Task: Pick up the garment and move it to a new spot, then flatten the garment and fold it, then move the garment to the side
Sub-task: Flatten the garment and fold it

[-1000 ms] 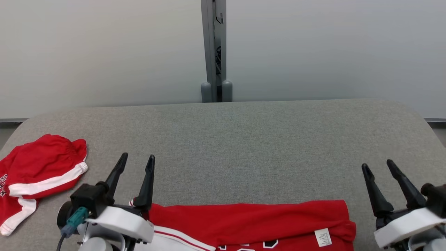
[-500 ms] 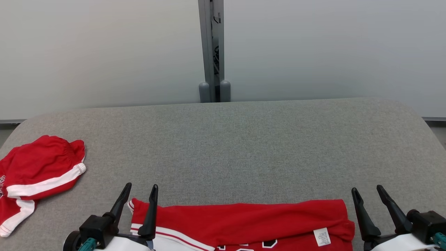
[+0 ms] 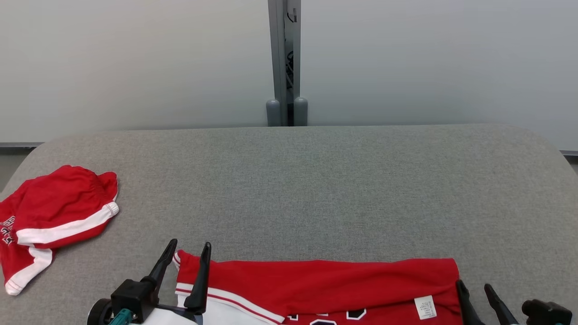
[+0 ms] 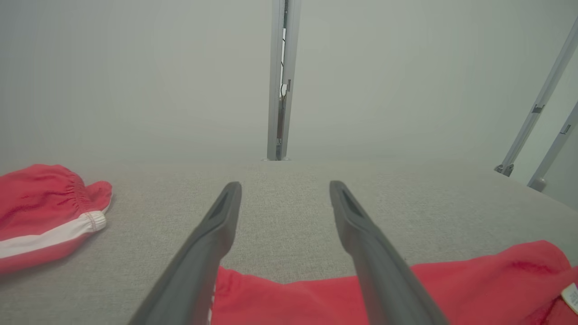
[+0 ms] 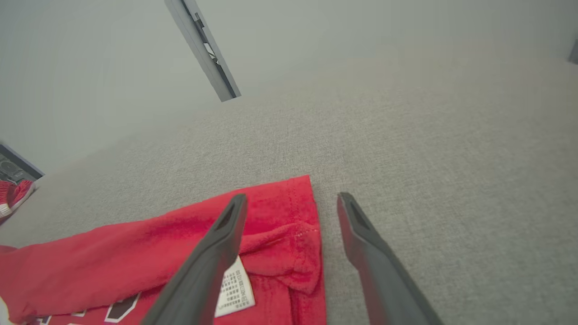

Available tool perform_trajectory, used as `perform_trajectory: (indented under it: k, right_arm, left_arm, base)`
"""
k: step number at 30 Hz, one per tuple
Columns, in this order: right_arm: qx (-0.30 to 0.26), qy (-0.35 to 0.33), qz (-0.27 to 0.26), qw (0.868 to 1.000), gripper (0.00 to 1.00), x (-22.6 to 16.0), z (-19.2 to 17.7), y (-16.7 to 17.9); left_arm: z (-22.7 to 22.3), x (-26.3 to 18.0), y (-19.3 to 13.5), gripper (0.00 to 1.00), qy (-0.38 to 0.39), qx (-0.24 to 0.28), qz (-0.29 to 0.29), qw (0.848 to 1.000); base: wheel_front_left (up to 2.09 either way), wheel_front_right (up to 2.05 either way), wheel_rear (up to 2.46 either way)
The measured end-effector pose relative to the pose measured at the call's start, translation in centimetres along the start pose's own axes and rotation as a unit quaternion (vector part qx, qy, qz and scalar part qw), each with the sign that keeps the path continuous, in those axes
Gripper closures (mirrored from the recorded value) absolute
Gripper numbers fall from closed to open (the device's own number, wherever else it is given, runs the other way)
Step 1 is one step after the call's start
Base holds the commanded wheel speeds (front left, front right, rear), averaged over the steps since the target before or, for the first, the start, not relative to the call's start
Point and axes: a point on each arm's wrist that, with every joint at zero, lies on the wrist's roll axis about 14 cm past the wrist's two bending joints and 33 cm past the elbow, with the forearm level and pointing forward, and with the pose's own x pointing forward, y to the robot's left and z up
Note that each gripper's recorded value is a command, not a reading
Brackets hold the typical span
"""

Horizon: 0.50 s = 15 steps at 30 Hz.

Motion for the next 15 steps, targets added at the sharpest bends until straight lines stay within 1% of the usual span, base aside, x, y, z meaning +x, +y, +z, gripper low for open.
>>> perform_trajectory:
  k: [3, 10, 13, 15]
  right_arm:
    - [0.027, 0.026, -0.015, 0.999, 0.0, 0.2, -1.6, -0.5]
    - [0.081, 0.063, -0.044, 0.994, 0.0, 0.7, -4.1, -1.0]
    - [0.093, 0.071, -0.046, 0.992, 0.0, 1.0, -4.6, -0.8]
    - [0.091, 0.079, -0.045, 0.992, 0.0, 1.0, -5.0, -0.7]
  left_arm:
    - [-0.5, -0.2, 0.2, 0.0, 0.007, 0.003, 0.003, 1.0]
    - [-0.9, -0.6, 1.3, 0.0, 0.015, 0.009, 0.018, 1.0]
    - [-0.7, -0.5, 1.5, 0.0, 0.013, 0.01, 0.021, 1.0]
    - [-0.7, -0.6, 1.7, 0.0, 0.012, 0.012, 0.023, 1.0]
  base:
    - [0.0, 0.0, 0.0]
    - [0.0, 0.0, 0.0]
    - [0.0, 0.0, 0.0]
    - [0.0, 0.0, 0.0]
